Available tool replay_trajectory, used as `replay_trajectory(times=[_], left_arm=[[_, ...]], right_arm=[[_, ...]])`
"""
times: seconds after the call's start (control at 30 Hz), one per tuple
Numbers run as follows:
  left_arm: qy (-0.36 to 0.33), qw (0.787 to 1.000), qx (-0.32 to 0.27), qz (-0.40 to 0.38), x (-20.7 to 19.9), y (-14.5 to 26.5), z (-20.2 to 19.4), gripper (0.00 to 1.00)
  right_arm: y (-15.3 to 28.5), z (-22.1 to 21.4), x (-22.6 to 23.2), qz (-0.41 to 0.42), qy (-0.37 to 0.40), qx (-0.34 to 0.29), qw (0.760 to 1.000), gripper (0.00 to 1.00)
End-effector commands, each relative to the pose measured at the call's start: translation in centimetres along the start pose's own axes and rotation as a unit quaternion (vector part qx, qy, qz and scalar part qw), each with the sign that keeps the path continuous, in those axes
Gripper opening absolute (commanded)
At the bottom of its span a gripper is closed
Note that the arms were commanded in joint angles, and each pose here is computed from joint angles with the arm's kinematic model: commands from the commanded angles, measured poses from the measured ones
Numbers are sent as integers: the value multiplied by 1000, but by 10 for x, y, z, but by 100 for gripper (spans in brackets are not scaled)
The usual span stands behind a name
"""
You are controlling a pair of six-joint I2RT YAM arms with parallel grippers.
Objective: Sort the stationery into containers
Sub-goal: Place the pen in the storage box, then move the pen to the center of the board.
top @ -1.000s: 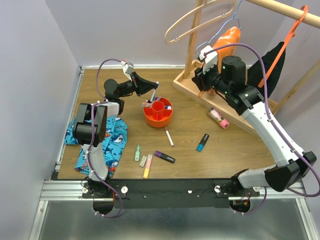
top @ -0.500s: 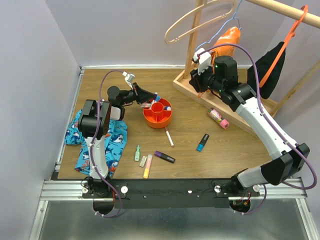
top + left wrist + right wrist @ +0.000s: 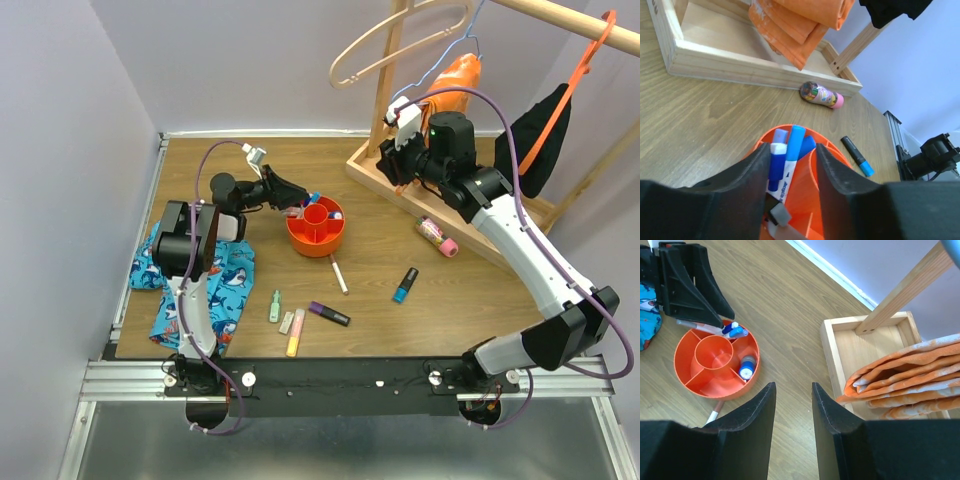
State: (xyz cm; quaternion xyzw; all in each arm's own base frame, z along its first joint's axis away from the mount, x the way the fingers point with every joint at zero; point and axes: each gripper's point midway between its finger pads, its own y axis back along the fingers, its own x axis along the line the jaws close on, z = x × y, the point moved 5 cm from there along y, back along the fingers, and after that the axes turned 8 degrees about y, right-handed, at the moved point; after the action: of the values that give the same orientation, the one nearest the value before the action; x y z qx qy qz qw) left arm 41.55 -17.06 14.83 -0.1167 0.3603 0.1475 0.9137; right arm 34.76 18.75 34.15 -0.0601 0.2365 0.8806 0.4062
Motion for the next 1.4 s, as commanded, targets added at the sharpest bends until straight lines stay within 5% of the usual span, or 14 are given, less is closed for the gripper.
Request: replay_trajectory(times=[0.0,0.17,0.47,0.57,0.6,0.63,0.73,0.93,1.37], left_arm=[[-195,976,-44,-88,-66,2,48,54],[-225,967,-57,-100,-102,2,78,57],[-210,975,-70,3,-155,54,121,62],[-242,964,-23,108,-154,76,102,65],[-180,968,15,174,-142,86,76,65],[-227,953,42,197,-141,93,71,66],[-189,940,79,273,-143,117,41,68],[-172,931,84,311,-156,139,4,70],[-197,904,64,375,-164,162,-9,72]], right_arm=[[3,3,5,15,-7,-14,1000,42],[6,-1,14,38,-22,-10,999,42],[-3,-79,111,140,-136,134,972,37],[-12,-88,140,154,-128,143,969,36],[-20,-97,148,159,-128,164,965,35],[-24,-102,154,157,-126,177,963,35],[-35,-122,166,143,-166,217,951,35],[-49,-153,180,101,-211,265,935,42],[-81,-177,201,22,-195,297,934,48]])
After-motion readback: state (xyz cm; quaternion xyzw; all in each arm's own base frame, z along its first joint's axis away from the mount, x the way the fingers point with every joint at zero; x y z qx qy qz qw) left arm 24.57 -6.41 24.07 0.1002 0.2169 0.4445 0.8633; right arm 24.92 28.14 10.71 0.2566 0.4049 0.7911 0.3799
